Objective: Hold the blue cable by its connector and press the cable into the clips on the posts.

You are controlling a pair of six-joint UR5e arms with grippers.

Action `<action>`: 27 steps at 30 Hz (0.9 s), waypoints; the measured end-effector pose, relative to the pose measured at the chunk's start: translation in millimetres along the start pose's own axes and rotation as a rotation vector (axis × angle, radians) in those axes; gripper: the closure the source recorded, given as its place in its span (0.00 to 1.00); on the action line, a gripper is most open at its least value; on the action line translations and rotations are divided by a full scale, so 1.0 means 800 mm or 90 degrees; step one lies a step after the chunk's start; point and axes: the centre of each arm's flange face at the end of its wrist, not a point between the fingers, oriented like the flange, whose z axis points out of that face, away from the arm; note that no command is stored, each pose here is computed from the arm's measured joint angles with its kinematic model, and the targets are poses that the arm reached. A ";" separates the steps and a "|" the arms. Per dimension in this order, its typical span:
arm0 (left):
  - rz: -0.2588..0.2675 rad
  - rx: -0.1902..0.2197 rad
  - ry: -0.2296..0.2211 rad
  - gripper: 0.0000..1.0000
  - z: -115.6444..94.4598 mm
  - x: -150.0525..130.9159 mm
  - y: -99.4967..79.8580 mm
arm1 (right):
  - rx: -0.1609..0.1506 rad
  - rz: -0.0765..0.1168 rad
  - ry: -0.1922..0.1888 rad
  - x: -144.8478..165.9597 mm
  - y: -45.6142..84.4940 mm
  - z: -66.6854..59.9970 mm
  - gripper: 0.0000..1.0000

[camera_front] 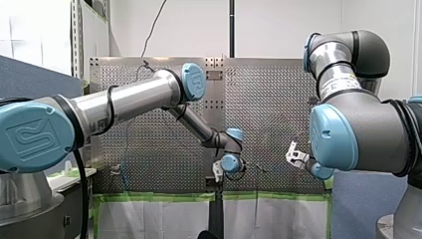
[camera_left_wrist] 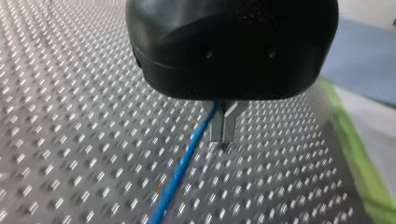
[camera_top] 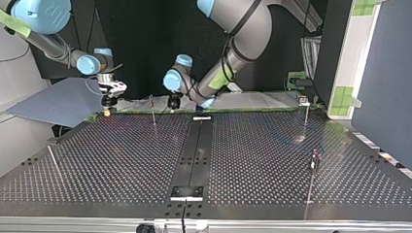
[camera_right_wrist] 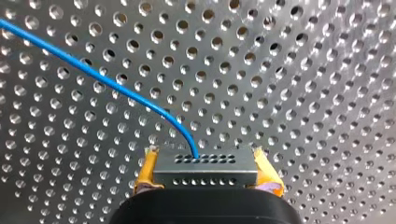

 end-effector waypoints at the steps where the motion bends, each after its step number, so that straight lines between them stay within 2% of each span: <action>1: 0.001 0.008 0.003 1.00 -0.002 0.002 -0.004 | 0.003 -0.001 0.001 -0.001 -0.003 0.001 1.00; 5: 0.001 0.026 0.010 1.00 -0.004 0.004 -0.012 | 0.011 -0.003 0.005 -0.001 -0.011 0.004 1.00; 9: 0.003 0.023 0.017 1.00 -0.001 0.013 -0.006 | 0.015 -0.003 0.007 -0.001 -0.016 0.007 1.00; 15: 0.010 0.017 0.045 1.00 0.002 0.039 0.007 | 0.017 -0.002 0.008 -0.002 -0.020 0.008 1.00; 21: -0.002 0.019 0.035 1.00 0.011 0.029 0.006 | 0.016 -0.002 0.010 -0.002 -0.020 0.009 1.00; 27: -0.010 0.015 0.026 1.00 0.020 0.015 0.006 | -0.004 -0.001 0.012 -0.006 -0.016 0.009 1.00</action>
